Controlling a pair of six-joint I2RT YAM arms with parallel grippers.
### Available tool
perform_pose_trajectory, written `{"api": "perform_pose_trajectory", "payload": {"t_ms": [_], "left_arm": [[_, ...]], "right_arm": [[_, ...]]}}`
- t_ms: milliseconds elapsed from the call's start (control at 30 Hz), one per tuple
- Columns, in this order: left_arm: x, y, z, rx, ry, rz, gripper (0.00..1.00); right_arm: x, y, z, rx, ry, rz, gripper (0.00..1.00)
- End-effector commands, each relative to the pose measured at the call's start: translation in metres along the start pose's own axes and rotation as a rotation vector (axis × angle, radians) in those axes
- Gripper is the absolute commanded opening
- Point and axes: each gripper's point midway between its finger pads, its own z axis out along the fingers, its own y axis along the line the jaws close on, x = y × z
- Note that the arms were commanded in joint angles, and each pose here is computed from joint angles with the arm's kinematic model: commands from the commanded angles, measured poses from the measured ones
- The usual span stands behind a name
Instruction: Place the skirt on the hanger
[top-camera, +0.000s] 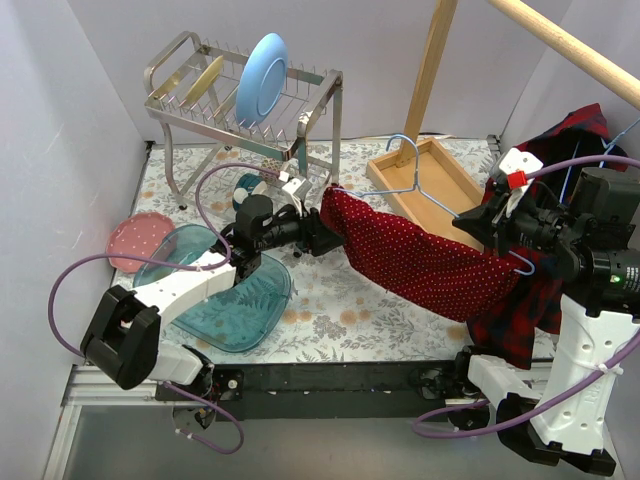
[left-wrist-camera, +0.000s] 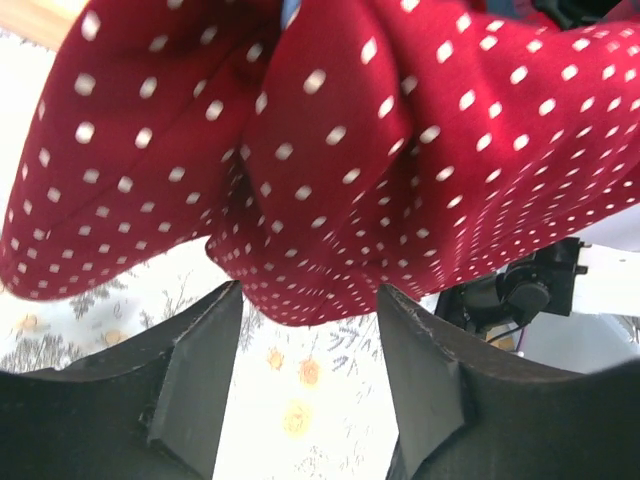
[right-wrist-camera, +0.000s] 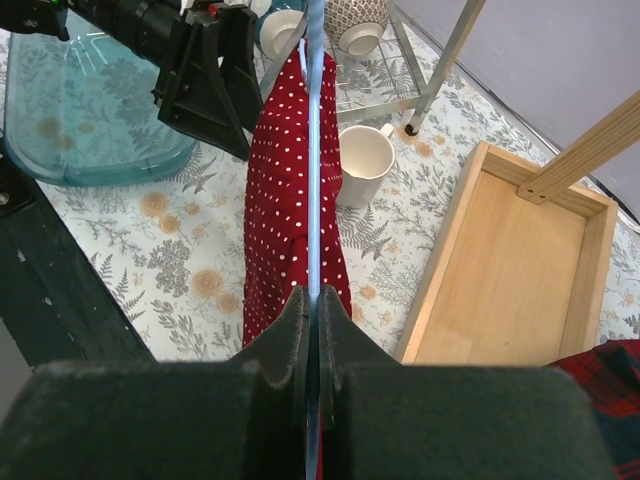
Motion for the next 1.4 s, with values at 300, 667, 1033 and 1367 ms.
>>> {"api": "perform_pose_trajectory", "payload": {"t_ms": [300, 667, 1033, 1367], "left_arm": [[-0.037, -0.021, 0.007, 0.09, -0.064, 0.062, 0.18], [-0.049, 0.005, -0.027, -0.142, -0.147, 0.102, 0.0], [-0.022, 0.019, -0.055, -0.235, -0.052, 0.088, 0.0], [-0.071, -0.051, -0.087, -0.083, -0.105, 0.226, 0.76]], "right_arm": [[-0.024, 0.001, -0.004, -0.004, -0.082, -0.068, 0.01], [-0.016, -0.013, -0.004, 0.069, -0.048, -0.06, 0.01], [-0.019, -0.018, -0.004, 0.102, -0.062, -0.056, 0.01], [-0.034, -0.012, -0.014, 0.142, -0.121, -0.09, 0.01]]}}
